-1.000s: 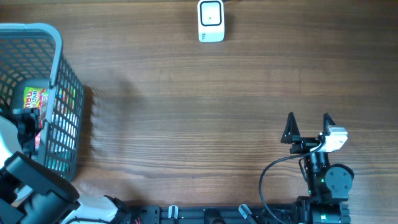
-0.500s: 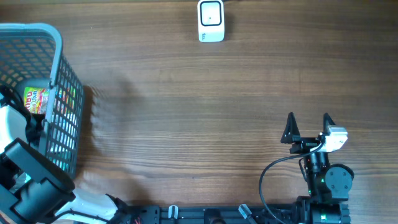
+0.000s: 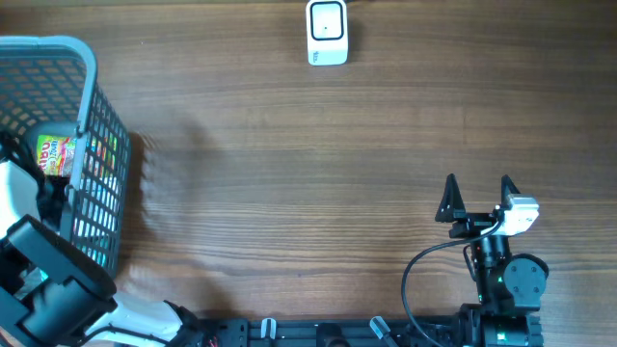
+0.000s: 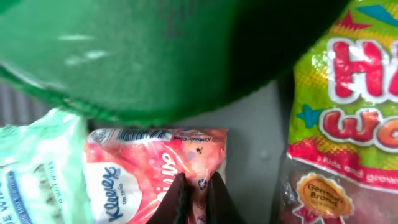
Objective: Scan the item barcode
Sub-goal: 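Carry the Kleenex pack with the left gripper and place it on the table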
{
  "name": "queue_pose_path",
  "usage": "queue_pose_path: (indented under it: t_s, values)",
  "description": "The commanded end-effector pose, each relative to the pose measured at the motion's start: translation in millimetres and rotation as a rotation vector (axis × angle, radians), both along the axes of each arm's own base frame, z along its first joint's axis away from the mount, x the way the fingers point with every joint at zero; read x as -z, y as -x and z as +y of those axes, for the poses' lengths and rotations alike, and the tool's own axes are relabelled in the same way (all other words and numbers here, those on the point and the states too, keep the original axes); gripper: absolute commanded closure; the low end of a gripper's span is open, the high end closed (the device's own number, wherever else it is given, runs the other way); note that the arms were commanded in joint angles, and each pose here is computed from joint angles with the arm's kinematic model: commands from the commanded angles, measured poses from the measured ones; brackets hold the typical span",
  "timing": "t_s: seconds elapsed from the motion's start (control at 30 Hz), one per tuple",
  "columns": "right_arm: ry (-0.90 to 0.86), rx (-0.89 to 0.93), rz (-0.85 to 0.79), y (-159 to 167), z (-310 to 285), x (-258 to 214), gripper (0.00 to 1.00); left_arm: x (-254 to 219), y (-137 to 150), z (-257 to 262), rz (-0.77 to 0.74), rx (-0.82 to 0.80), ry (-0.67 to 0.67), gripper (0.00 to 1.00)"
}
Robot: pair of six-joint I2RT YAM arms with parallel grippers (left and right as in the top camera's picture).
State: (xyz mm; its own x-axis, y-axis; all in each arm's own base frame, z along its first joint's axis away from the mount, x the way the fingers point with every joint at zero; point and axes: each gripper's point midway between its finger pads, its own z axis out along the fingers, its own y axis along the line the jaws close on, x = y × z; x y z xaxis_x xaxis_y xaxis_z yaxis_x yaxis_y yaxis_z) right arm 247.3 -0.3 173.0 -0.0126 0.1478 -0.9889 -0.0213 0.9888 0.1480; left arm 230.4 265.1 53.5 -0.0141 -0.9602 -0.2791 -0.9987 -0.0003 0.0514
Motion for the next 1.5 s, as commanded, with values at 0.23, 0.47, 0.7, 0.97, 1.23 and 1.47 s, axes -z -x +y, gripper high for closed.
queue_pose_path:
  t_s: [0.23,0.47,0.7,0.97,1.23,1.47]
  values:
    - [0.011,-0.013,-0.008,0,2,-2,0.00,-126,-24,6,-0.285,0.021,-0.176,0.96]
    - [0.011,-0.013,-0.008,0,2,-1,0.00,-229,-50,-40,-0.718,0.178,-0.211,0.96]
    - [0.011,-0.013,-0.008,0,2,-1,0.00,-389,-22,-166,-1.288,0.583,-0.298,0.96]
    - [0.011,-0.013,-0.008,0,2,-2,0.00,-325,-42,-289,-1.128,0.945,0.153,0.96]
    - [0.011,-0.013,-0.008,0,2,-1,0.00,-218,-57,-338,-0.613,1.070,0.150,0.96]
    - [0.011,-0.013,-0.008,0,2,-1,0.00,-164,-60,-403,-0.406,1.262,0.201,0.96]
